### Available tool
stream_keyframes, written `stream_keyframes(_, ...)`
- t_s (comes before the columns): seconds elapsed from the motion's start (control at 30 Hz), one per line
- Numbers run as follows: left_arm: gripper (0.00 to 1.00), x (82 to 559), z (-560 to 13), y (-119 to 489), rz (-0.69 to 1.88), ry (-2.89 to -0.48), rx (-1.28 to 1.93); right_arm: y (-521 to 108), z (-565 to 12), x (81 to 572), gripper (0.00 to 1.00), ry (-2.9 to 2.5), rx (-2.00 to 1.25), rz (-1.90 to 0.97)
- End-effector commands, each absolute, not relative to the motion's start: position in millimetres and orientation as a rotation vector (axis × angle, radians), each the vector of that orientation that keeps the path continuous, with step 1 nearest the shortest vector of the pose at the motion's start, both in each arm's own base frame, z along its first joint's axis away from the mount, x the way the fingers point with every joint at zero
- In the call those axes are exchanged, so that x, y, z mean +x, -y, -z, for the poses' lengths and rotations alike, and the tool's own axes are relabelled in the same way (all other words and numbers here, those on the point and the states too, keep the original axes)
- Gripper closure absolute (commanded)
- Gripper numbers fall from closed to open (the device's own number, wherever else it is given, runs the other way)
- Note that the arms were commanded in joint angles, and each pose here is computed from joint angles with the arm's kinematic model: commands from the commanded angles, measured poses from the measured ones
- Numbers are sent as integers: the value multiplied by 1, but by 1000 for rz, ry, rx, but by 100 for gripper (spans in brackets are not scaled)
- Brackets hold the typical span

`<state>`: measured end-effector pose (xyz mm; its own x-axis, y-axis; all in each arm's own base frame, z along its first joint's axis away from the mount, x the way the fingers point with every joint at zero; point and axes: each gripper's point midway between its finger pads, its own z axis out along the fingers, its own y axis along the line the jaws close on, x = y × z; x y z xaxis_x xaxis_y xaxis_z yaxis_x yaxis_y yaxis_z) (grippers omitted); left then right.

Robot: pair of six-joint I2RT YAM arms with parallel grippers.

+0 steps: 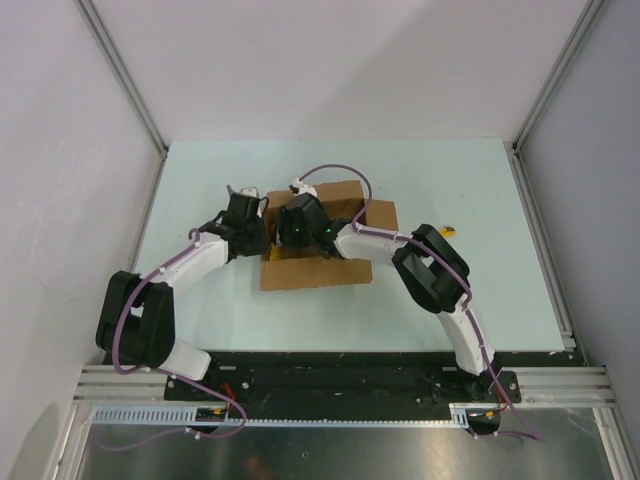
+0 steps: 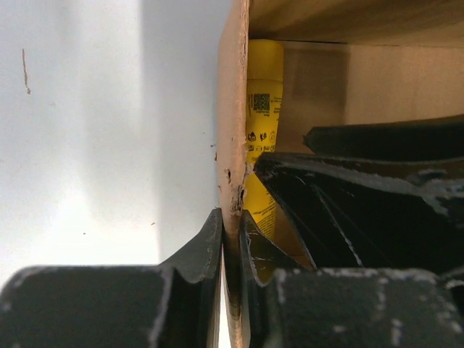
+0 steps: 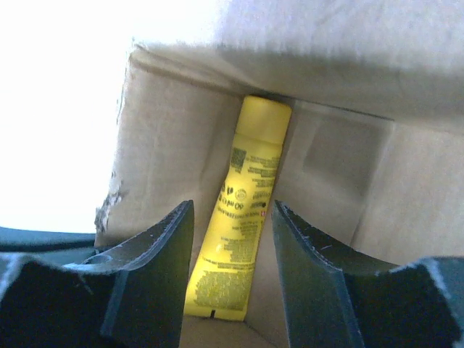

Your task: Unpack the express box

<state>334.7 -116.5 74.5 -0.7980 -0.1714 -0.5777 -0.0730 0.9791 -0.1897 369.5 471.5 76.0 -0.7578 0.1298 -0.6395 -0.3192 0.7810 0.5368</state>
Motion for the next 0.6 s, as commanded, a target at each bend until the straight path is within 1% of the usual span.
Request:
stream_keyframes(0.0, 90, 342, -98, 123, 264, -2424, -186, -481, -74, 383, 48, -2262, -142, -814)
stream_keyframes(0.33, 90, 342, -103, 127, 292, -2414, -186, -483, -47, 383, 51, -2319, -171, -709)
stream_keyframes(0.43, 90, 341, -103, 128, 299, -2417, -185, -485, -44, 383, 58, -2319, -182, -710)
stream_keyframes(0.47, 90, 341, -103, 127, 302, -2416, -184, -485, -37, 382, 66, -2331, -186, -699)
stream_keyframes(0.53, 90, 341, -103, 127, 299, -2416, -187, -486, -35, 381, 75, -2346, -195, -688)
stream_keyframes(0.57, 90, 342, -103, 126, 292, -2412, -186, -485, -33, 381, 81, -2351, -193, -682)
